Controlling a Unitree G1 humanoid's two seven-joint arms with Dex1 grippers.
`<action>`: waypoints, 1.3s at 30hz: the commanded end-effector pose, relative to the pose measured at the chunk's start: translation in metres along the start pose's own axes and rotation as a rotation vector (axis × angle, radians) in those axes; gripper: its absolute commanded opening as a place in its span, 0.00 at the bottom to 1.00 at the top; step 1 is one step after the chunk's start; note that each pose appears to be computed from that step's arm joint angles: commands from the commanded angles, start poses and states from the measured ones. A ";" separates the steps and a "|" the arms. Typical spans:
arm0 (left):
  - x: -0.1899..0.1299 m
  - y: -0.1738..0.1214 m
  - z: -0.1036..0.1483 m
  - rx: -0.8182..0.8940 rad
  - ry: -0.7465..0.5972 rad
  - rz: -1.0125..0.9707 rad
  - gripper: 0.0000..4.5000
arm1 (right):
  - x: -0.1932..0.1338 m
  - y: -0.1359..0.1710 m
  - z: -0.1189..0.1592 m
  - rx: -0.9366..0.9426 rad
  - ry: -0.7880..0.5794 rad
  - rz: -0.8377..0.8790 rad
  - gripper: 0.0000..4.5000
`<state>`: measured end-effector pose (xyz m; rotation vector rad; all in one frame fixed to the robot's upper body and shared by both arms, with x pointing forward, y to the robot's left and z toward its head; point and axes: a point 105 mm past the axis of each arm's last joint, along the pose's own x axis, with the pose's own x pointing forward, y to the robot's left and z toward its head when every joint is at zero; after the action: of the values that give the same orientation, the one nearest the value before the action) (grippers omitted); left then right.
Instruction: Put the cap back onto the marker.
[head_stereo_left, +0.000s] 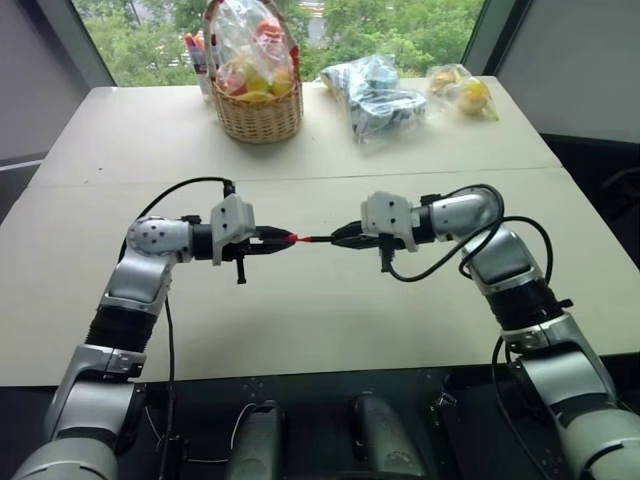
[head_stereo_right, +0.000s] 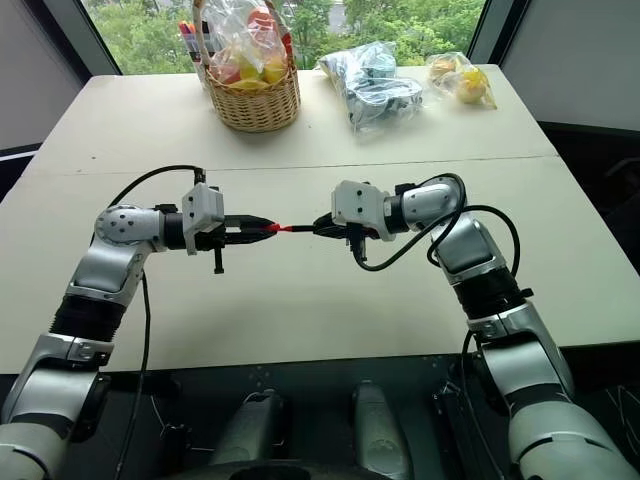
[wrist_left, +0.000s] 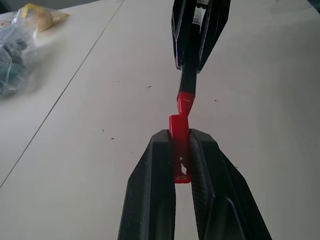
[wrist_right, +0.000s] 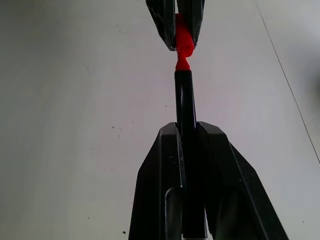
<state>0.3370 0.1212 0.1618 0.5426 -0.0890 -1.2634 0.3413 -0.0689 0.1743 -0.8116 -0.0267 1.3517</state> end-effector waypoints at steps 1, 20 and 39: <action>0.007 0.000 0.014 0.047 -0.045 -0.021 0.00 | 0.011 0.006 0.027 -0.075 -0.079 0.042 0.01; 0.013 -0.024 0.029 0.126 -0.068 -0.144 0.00 | 0.024 0.014 0.032 -0.076 -0.099 0.098 0.01; 0.018 -0.022 0.026 0.125 -0.051 -0.133 0.00 | 0.033 0.025 0.045 -0.128 -0.128 0.132 0.01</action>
<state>0.3222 0.1144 0.1549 0.6038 -0.0713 -1.3434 0.3300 -0.0515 0.1652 -0.8195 -0.0118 1.4267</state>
